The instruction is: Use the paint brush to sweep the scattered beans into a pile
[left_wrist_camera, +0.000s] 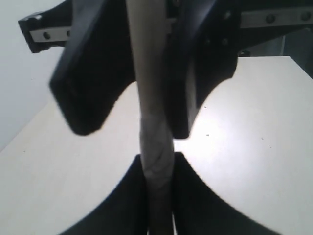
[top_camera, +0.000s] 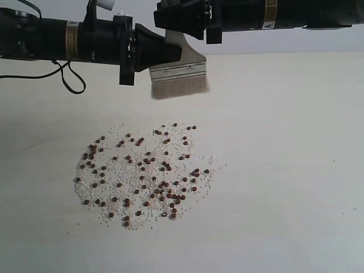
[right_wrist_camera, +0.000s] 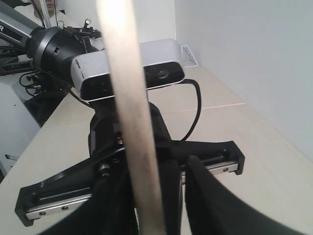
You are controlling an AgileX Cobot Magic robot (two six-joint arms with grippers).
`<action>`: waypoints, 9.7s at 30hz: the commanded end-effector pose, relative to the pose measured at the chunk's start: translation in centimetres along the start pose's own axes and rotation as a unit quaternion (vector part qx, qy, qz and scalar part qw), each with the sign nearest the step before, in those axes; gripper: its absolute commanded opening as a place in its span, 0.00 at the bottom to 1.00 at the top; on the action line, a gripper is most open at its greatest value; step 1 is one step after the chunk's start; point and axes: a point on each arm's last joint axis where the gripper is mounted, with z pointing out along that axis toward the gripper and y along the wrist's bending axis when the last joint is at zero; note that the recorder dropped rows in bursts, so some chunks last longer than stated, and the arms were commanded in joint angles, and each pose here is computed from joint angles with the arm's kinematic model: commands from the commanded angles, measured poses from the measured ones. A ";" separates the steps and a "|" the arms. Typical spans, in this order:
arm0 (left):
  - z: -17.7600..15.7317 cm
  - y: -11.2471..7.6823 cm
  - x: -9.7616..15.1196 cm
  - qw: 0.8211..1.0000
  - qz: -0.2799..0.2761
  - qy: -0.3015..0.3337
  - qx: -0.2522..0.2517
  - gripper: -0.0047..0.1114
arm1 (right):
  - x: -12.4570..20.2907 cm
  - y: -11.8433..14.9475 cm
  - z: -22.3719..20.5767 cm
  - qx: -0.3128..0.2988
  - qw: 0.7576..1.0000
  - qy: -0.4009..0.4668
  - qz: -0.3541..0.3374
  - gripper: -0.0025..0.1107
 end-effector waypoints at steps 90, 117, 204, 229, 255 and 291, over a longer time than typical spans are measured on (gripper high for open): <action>-24.1 -30.3 -3.1 0.620 0.131 -0.203 -0.747 0.04 | 7.1 -3.3 3.0 0.088 0.983 -0.064 -0.149 0.02; -22.1 -31.1 0.9 0.711 -0.030 -0.077 -0.699 0.04 | 7.4 -3.5 3.0 0.096 0.959 -0.021 -0.267 0.02; -21.9 -31.1 0.9 0.725 -0.030 -0.078 -0.684 0.04 | 13.6 -4.3 11.7 -0.025 0.994 -0.044 -0.093 0.02; -21.9 -31.1 0.9 0.725 -0.030 -0.078 -0.684 0.04 | 6.1 -2.3 12.0 -0.056 0.993 -0.050 -0.087 0.02; -21.9 -31.1 0.9 0.725 -0.030 -0.078 -0.684 0.04 | 12.8 1.6 18.8 -0.187 0.968 0.153 0.067 0.02; -21.9 -31.1 0.9 0.725 -0.030 -0.078 -0.684 0.04 | 11.9 4.3 21.3 -0.227 0.967 0.090 -0.065 0.02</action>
